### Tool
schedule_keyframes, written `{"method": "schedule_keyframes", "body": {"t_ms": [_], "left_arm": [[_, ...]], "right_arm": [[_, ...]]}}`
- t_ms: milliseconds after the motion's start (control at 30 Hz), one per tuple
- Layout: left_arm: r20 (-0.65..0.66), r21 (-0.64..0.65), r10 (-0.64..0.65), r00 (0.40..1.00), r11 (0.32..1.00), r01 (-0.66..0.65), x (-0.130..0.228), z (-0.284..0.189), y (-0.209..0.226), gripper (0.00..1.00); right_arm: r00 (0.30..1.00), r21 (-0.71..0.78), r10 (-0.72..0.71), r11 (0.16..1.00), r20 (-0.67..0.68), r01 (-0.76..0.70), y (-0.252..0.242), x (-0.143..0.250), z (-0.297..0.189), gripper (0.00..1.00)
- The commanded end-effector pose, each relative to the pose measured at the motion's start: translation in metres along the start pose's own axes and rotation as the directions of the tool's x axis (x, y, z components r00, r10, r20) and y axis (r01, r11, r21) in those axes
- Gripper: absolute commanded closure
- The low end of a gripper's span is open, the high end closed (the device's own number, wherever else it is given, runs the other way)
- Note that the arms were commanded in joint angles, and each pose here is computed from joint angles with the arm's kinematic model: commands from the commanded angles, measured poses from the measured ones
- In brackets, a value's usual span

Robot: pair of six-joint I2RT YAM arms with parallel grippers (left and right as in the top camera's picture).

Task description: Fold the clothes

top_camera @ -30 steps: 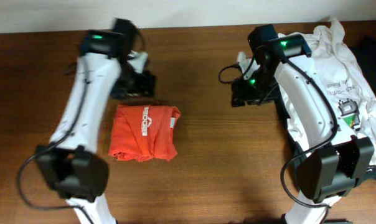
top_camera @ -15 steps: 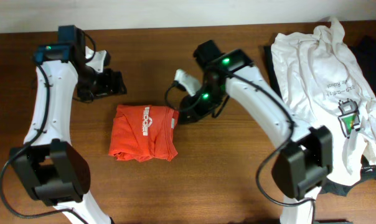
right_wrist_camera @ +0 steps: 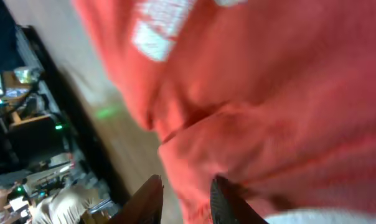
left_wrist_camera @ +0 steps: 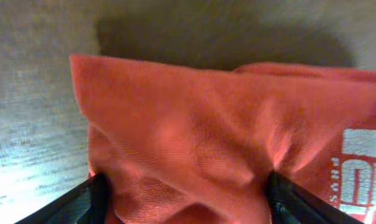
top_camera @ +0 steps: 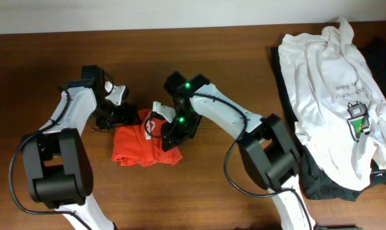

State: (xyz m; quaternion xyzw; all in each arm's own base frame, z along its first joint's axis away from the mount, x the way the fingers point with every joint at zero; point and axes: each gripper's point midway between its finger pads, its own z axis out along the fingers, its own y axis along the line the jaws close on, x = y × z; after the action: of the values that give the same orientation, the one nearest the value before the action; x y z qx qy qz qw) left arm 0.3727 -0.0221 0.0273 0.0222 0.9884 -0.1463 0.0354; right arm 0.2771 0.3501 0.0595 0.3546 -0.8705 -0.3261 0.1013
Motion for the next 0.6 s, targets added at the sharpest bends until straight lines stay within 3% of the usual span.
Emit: {"method": "schedule_keyframes", "body": {"t_ms": [0,167,200,267,433,533,567], "left_arm": [[-0.076,-0.128,-0.037,0.996,0.991,0.027,0.024,0.012,0.025,0.19],[-0.166,-0.261,-0.264,0.950,0.941,0.216,0.061,0.007,0.040,0.18],[-0.183,-0.278,-0.355,0.917,0.913,0.298,0.071,0.004,0.041,0.17],[-0.199,-0.275,-0.480,0.854,0.864,0.422,0.082,-0.001,0.037,0.15],[-0.121,-0.158,-0.456,0.882,0.886,0.436,0.059,-0.026,0.022,0.14],[0.019,-0.101,-0.305,0.952,0.947,0.306,0.027,-0.065,0.013,0.13],[0.065,-0.096,-0.249,0.966,0.962,0.254,0.018,-0.077,0.010,0.04]], "right_arm": [[0.999,0.075,0.013,0.997,-0.033,-0.010,-0.028,0.000,0.020,0.70],[1.000,0.391,0.018,0.920,-0.016,-0.010,-0.091,-0.009,0.013,0.69],[0.999,0.507,0.031,0.861,0.022,-0.038,-0.112,-0.016,0.001,0.63],[0.998,0.573,0.020,0.818,0.057,-0.049,-0.129,-0.023,-0.012,0.62],[0.997,0.574,0.039,0.816,0.072,-0.073,-0.114,-0.028,-0.049,0.53],[0.992,0.607,0.016,0.789,0.128,-0.091,-0.093,-0.039,-0.101,0.53],[0.986,0.619,0.003,0.778,0.167,-0.107,-0.083,-0.044,-0.125,0.53]]}}
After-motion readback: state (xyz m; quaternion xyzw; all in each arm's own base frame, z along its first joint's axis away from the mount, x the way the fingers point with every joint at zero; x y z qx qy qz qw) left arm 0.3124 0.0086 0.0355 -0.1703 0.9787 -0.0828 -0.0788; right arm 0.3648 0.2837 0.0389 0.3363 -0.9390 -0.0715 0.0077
